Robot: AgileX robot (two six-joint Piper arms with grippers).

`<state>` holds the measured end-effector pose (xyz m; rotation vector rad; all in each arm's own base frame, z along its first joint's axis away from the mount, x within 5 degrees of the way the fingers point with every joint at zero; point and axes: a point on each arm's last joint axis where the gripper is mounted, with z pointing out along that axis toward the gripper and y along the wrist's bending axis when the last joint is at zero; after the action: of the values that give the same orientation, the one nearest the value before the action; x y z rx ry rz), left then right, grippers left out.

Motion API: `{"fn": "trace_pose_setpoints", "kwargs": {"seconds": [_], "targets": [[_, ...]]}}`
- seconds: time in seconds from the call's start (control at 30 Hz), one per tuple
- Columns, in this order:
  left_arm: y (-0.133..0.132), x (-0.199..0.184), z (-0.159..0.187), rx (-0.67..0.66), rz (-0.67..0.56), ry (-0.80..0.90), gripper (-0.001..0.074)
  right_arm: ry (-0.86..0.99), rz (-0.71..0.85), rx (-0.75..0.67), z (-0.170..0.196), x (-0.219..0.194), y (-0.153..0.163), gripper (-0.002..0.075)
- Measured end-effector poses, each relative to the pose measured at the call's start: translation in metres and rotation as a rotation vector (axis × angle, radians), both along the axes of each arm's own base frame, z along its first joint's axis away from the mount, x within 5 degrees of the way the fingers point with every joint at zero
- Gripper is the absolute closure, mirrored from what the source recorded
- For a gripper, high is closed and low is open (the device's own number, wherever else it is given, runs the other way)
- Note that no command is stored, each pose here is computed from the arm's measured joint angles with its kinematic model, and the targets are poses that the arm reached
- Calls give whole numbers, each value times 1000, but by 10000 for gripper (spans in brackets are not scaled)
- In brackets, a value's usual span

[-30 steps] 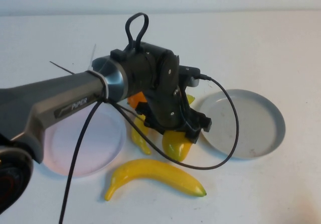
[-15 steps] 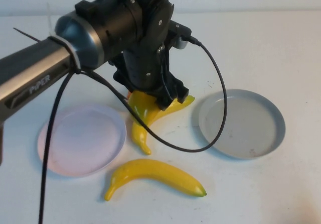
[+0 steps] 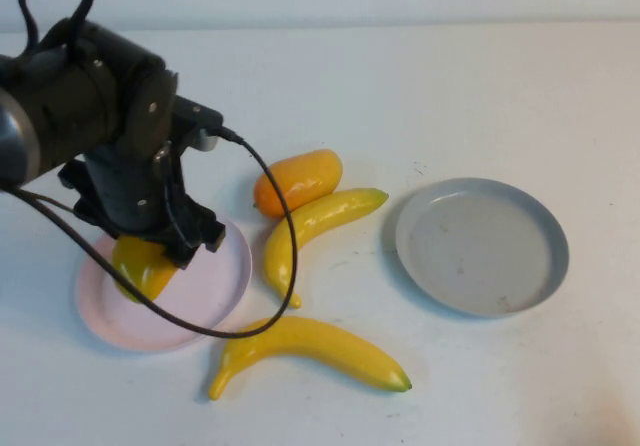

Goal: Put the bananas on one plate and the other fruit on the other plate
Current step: Put one type of fruit in the left plate

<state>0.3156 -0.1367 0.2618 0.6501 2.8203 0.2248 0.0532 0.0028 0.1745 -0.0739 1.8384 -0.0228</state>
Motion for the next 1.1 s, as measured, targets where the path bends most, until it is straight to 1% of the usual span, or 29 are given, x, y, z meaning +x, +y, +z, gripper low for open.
{"fn": "trace_pose_setpoints", "kwargs": {"seconds": [0.13,0.3,0.43,0.6,0.8,0.83,1.0,1.1], "targets": [[21,10,-14,-31,46,-50,217,0,0,0,0,0,0,743],[30,17,-14,-46,70,-91,217,0,0,0,0,0,0,743],[30,21,-24,-23,68,-61,217,0,0,0,0,0,0,743],[28,27,-47,7,53,0,217,0,0,0,0,0,0,743],[27,29,-54,24,24,20,214,0,0,0,0,0,0,743],[27,29,-54,26,23,19,202,0,0,0,0,0,0,743],[28,28,-53,28,25,18,89,0,0,0,0,0,0,743],[28,28,-44,25,30,6,71,0,0,0,0,0,0,743]]}}
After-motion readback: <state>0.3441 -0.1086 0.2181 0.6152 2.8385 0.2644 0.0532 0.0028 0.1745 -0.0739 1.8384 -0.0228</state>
